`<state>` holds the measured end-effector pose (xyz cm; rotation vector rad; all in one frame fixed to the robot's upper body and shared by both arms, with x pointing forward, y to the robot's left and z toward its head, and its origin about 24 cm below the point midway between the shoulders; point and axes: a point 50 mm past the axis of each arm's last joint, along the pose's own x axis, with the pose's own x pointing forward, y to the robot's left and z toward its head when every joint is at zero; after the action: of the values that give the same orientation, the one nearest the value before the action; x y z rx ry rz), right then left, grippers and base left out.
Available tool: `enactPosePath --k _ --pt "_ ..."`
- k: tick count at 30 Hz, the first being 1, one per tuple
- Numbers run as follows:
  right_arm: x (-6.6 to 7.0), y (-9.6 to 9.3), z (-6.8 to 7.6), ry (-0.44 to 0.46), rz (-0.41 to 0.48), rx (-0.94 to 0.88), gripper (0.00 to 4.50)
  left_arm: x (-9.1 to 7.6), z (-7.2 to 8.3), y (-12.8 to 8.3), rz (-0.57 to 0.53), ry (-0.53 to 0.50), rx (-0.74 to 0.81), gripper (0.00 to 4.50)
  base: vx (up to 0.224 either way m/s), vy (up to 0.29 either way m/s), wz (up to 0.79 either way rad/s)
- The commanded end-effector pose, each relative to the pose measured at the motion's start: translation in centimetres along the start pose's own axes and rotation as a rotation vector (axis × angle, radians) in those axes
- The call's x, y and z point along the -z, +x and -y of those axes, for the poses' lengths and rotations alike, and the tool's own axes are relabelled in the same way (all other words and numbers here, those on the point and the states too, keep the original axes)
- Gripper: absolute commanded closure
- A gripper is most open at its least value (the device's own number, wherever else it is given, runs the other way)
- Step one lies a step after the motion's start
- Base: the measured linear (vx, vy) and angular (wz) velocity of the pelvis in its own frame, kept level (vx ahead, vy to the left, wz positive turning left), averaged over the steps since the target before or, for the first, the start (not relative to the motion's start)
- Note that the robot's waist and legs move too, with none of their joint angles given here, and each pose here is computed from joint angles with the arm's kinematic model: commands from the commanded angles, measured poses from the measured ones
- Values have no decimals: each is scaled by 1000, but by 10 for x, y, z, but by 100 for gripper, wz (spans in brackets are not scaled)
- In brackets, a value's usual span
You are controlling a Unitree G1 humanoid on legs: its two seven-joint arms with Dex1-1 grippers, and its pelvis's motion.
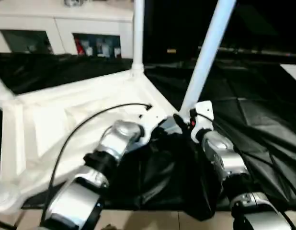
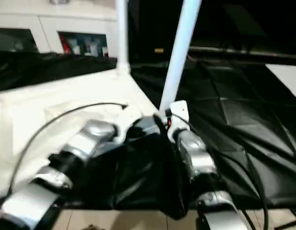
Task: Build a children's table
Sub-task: Rotate leg to tighten
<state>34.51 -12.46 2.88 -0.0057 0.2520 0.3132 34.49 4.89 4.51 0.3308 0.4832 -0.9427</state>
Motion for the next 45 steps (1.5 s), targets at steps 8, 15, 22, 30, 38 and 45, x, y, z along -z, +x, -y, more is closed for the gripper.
enactPosePath --k 8,15,22,30,38,45 --pt "6 1 -13 -72 4 -149 60 -7 -4 -3 77 -10 -9 450 0 0 0" --pt "-4 -23 2 -175 37 -425 60 -3 -7 -20 109 63 122 450 0 0 0" --pt "-16 -50 21 -270 30 -596 60 1 1 -45 134 197 401 450 0 0 0" --pt "-13 -62 20 -322 -50 -767 60 2 -4 -60 130 217 475 450 0 0 0" --pt "-10 -63 18 -317 -78 -800 129 2 -6 -63 128 211 471 450 0 0 0" --pt "-9 -61 17 -297 -71 -790 171 3 -6 -63 128 211 472 450 0 0 0"
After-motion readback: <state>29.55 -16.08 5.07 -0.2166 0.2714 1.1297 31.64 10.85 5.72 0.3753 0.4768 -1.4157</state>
